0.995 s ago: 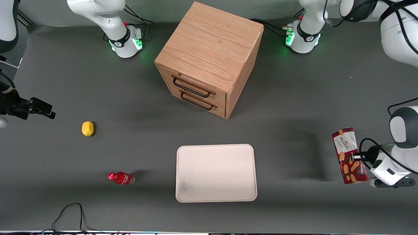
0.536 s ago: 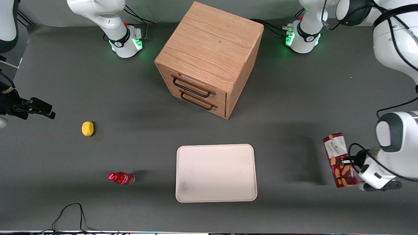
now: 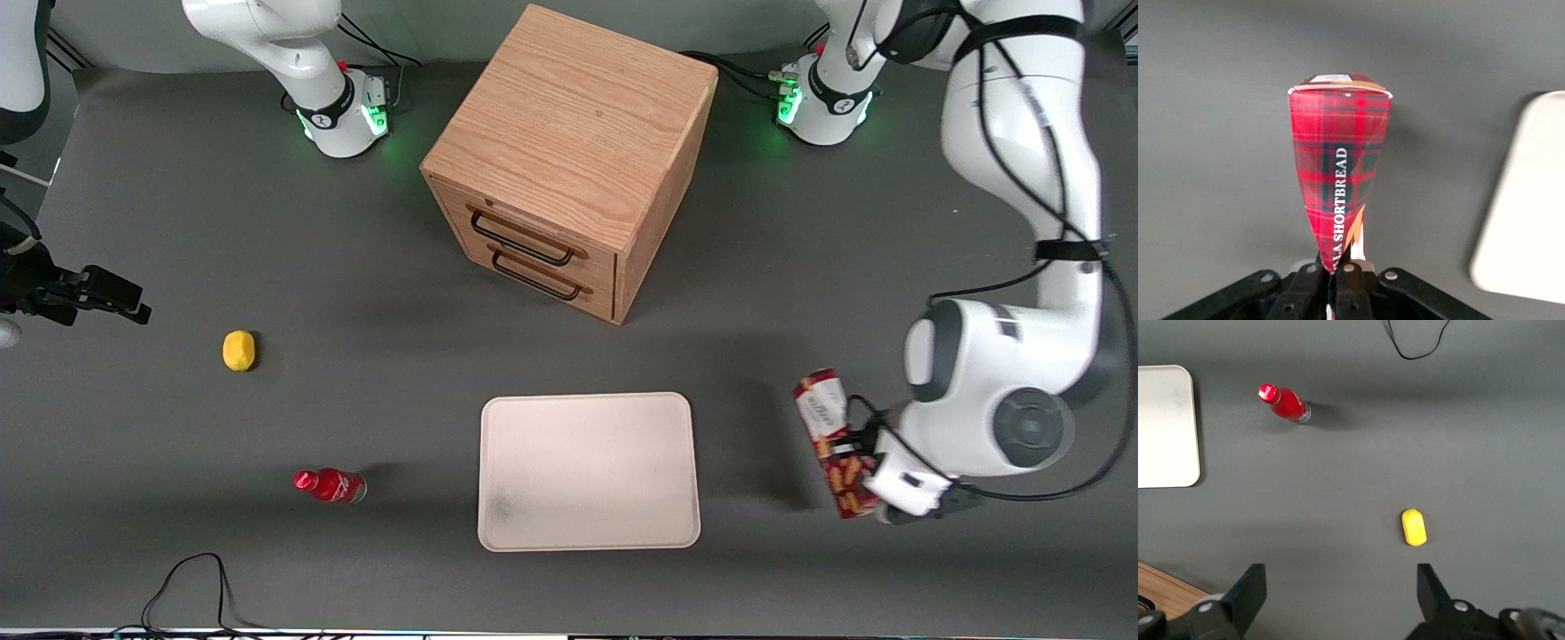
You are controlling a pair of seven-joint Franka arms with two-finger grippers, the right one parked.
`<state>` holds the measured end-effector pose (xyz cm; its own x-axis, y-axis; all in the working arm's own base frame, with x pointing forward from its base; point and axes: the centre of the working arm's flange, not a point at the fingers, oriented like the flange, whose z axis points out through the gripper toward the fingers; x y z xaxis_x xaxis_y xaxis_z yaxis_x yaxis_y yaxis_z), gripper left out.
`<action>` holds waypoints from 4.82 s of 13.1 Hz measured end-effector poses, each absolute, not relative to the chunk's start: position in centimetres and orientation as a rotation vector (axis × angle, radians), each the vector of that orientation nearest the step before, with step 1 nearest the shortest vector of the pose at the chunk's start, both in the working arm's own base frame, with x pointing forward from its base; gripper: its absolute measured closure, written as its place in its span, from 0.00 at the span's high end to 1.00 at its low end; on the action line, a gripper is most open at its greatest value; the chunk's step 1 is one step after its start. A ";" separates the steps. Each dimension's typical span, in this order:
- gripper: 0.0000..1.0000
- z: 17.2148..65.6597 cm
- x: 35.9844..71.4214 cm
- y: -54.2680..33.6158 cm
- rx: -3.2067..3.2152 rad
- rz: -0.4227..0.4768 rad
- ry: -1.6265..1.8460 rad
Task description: Place red cookie box on tray
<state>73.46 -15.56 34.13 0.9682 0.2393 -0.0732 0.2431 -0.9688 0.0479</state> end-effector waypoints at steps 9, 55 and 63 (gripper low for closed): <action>0.04 28.9 73.2 -31.2 2.922 0.049 0.272; 1.00 58.1 49.6 5.0 3.111 -0.205 0.275; 1.00 57.8 49.1 2.7 3.140 -0.170 0.236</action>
<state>49.09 2.67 57.79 0.9830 0.1498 -0.1066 0.1485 -0.9887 -0.0204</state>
